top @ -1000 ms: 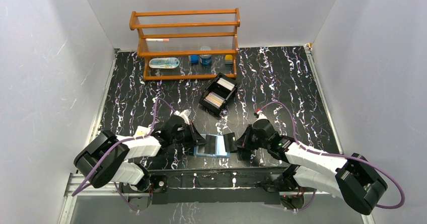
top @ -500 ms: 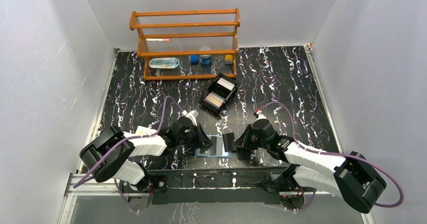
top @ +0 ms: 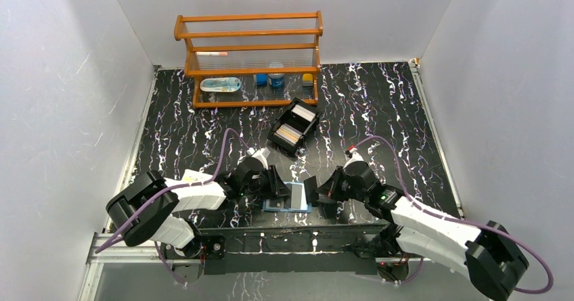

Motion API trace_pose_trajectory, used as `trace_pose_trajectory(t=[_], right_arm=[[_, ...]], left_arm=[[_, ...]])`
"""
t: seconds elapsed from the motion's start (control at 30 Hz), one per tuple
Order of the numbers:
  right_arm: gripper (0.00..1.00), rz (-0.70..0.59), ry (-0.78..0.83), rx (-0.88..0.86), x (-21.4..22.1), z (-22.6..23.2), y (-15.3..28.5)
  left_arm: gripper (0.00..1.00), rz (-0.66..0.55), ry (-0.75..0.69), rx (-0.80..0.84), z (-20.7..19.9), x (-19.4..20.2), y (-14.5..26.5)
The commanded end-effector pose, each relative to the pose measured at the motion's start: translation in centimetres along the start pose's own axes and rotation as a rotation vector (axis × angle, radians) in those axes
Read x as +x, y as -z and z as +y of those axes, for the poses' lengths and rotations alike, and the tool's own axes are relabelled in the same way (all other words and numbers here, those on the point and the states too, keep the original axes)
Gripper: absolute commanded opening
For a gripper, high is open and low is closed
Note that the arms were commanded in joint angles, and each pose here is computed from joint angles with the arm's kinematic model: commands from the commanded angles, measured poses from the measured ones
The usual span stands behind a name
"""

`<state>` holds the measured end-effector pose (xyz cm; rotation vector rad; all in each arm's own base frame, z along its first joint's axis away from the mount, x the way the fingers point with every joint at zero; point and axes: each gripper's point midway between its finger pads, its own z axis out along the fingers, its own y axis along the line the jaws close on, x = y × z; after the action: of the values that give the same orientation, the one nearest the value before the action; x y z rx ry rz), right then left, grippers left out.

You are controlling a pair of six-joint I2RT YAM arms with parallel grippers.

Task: Put the credit cards into the card holder
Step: Insert the credit card into the card holder.

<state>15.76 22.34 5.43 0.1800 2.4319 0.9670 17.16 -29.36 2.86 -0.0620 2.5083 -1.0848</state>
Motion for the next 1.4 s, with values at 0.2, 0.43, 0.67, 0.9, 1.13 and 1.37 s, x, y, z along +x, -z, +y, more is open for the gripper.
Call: trace_pose_trajectory(t=[0.2,0.43,0.67,0.9,1.13,1.37], right_arm=[[0.00,-0.066,-0.002,-0.044,-1.5,1.6,2.8],[0.00,-0.030,-0.024,-0.084,-0.8,2.2,1.8],[0.00,0.003,-0.049,-0.086,0.2,1.5,0.7],[0.00,0.004,-0.065,-0.086,0.6,0.9,0.5],[0.00,-0.001,-0.071,-0.082,0.6,0.7,0.4],[0.00,-0.019,-0.055,-0.088,0.0,1.3,1.0]], left_arm=[[0.41,-0.017,-0.037,-0.090,0.8,-0.6,1.4],[0.42,0.007,-0.036,-0.086,0.7,-0.2,1.1],[0.43,0.052,-0.046,-0.042,-0.6,0.6,0.2],[0.42,0.077,-0.042,-0.005,-2.1,1.0,-0.4],[0.41,0.100,-0.007,0.012,-3.3,1.1,-0.3],[0.46,0.061,-0.039,-0.082,-2.9,-0.2,1.8]])
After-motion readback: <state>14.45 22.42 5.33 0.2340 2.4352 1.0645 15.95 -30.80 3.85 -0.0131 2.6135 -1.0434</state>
